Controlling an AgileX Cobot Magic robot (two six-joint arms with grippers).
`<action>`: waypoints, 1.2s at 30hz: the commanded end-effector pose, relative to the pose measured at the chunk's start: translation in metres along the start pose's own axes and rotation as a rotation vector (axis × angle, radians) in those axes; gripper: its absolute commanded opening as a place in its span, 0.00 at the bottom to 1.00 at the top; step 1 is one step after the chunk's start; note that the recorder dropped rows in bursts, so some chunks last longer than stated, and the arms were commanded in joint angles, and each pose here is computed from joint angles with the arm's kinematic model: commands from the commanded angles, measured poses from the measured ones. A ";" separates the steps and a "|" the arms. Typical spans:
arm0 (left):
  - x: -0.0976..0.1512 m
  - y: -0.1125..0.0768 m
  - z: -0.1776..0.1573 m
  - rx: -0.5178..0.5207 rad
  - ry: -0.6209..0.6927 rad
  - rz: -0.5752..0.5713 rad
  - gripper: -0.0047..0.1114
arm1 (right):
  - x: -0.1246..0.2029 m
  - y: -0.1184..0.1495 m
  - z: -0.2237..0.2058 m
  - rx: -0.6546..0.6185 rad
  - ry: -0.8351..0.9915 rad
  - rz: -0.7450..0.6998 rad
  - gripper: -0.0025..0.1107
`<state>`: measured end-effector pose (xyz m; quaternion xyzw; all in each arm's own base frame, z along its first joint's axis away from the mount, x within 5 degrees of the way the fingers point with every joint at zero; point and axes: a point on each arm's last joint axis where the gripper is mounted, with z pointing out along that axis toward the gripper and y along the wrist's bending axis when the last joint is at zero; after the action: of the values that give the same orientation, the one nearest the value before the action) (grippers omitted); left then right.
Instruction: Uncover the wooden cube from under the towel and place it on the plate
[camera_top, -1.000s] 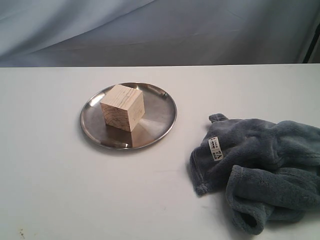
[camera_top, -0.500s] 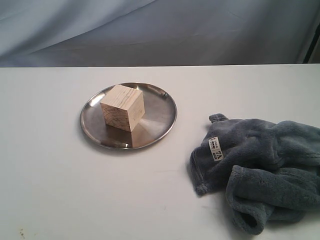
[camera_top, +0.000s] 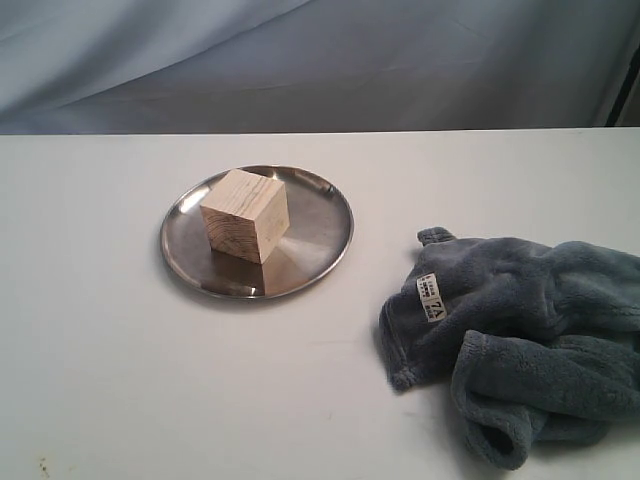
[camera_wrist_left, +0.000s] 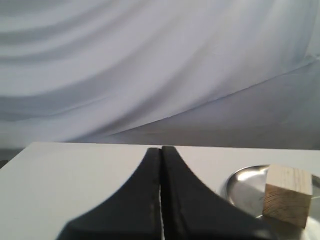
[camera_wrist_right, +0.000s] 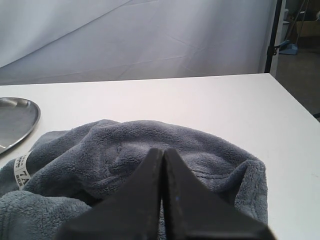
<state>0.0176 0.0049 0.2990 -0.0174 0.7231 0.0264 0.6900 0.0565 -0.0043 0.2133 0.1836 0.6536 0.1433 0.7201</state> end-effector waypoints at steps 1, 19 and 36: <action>0.020 -0.001 0.016 -0.005 -0.081 0.049 0.04 | 0.002 0.000 0.000 -0.001 0.008 0.009 0.05; 0.097 -0.006 0.043 0.032 0.014 0.030 0.04 | 0.002 0.000 0.000 -0.001 0.008 0.009 0.05; 0.108 -0.006 0.042 0.028 0.133 -0.035 0.04 | 0.002 0.000 0.000 -0.001 0.008 0.009 0.05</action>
<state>0.0547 0.0036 0.1887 0.0017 0.7733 0.0299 0.6333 0.0565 -0.0043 0.2133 0.1836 0.6536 0.1433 0.7201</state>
